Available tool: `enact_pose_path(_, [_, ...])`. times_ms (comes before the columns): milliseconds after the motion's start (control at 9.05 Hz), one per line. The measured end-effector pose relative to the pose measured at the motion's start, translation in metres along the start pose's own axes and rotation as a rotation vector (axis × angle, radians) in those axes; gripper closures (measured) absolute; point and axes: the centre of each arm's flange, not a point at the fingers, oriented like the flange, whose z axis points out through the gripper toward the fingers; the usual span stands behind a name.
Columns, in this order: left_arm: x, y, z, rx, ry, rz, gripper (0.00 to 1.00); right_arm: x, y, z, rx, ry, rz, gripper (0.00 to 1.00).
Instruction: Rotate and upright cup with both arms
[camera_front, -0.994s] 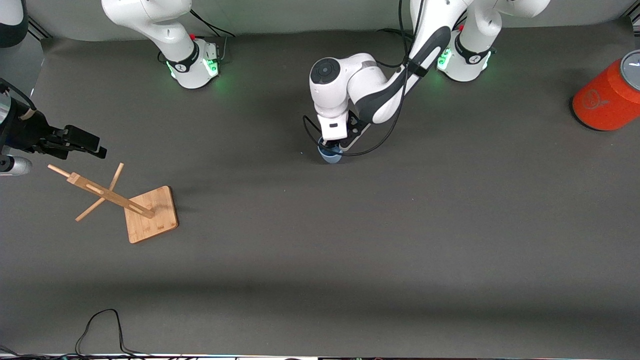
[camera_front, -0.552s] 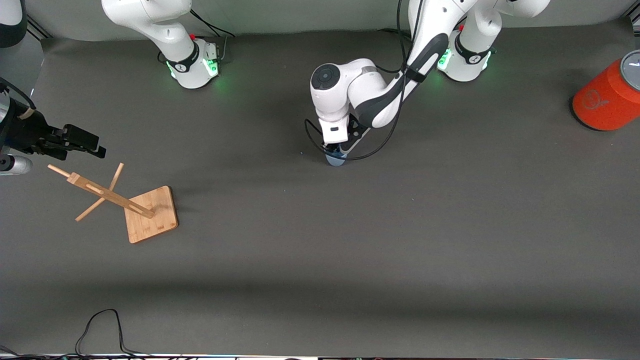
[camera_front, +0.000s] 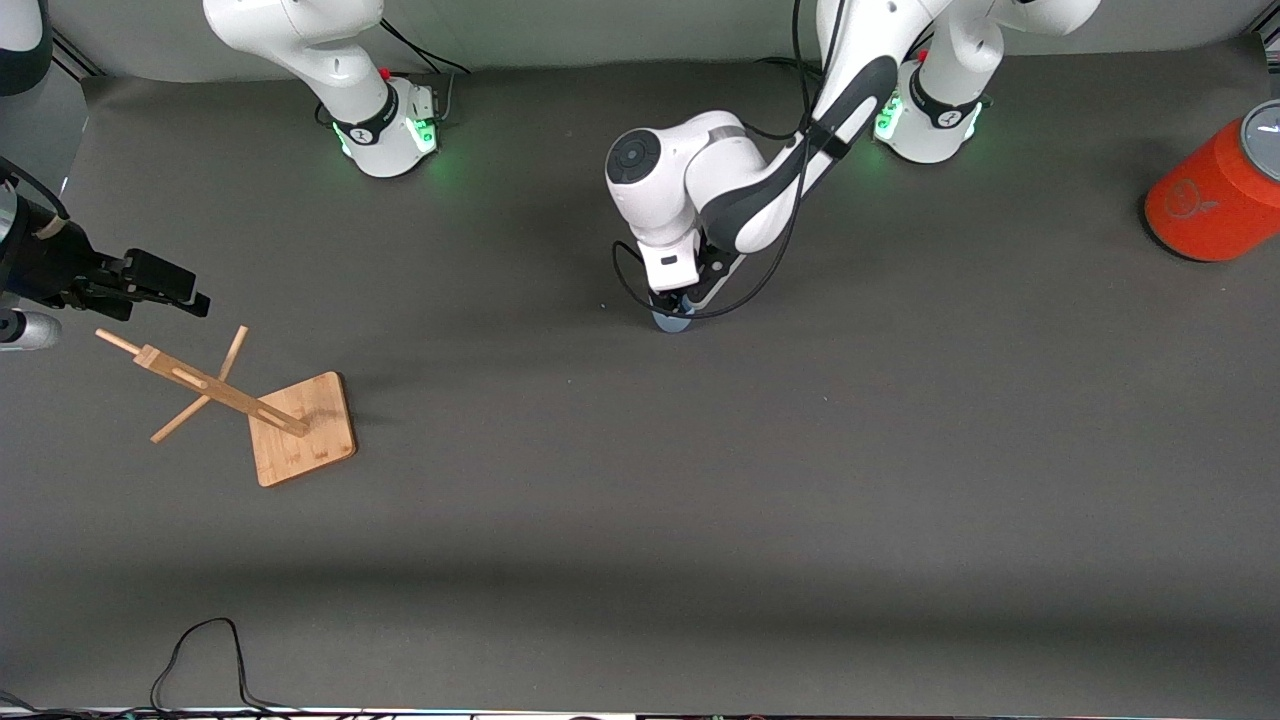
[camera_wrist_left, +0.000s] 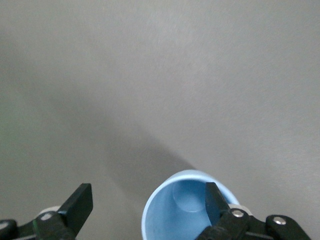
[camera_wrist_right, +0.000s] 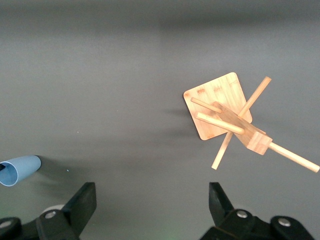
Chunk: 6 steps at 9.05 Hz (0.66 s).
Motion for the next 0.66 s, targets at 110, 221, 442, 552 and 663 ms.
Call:
enact_pose_path(110, [0.011, 0.004, -0.018, 0.001, 0.001, 0.012, 0.0, 0.0, 0.0, 0.0, 0.0, 0.0, 0.0, 0.0])
enact_pose_path(221, [0.024, 0.008, -0.038, 0.006, -0.013, 0.028, 0.0, 0.0, 0.0, 0.0, 0.0, 0.0, 0.0, 0.0])
enact_pose_path(442, [0.091, 0.012, -0.102, 0.007, -0.056, 0.119, 0.0, 0.0, 0.005, 0.005, -0.045, -0.019, 0.0, 0.0])
enact_pose_path(552, [0.161, 0.005, -0.138, -0.015, -0.073, 0.199, 0.0, 0.0, 0.008, 0.011, -0.079, -0.049, -0.004, 0.0])
enact_pose_path(663, [0.235, -0.013, -0.161, -0.025, -0.075, 0.281, 0.0, 0.0, 0.009, 0.015, -0.09, -0.067, -0.011, 0.0])
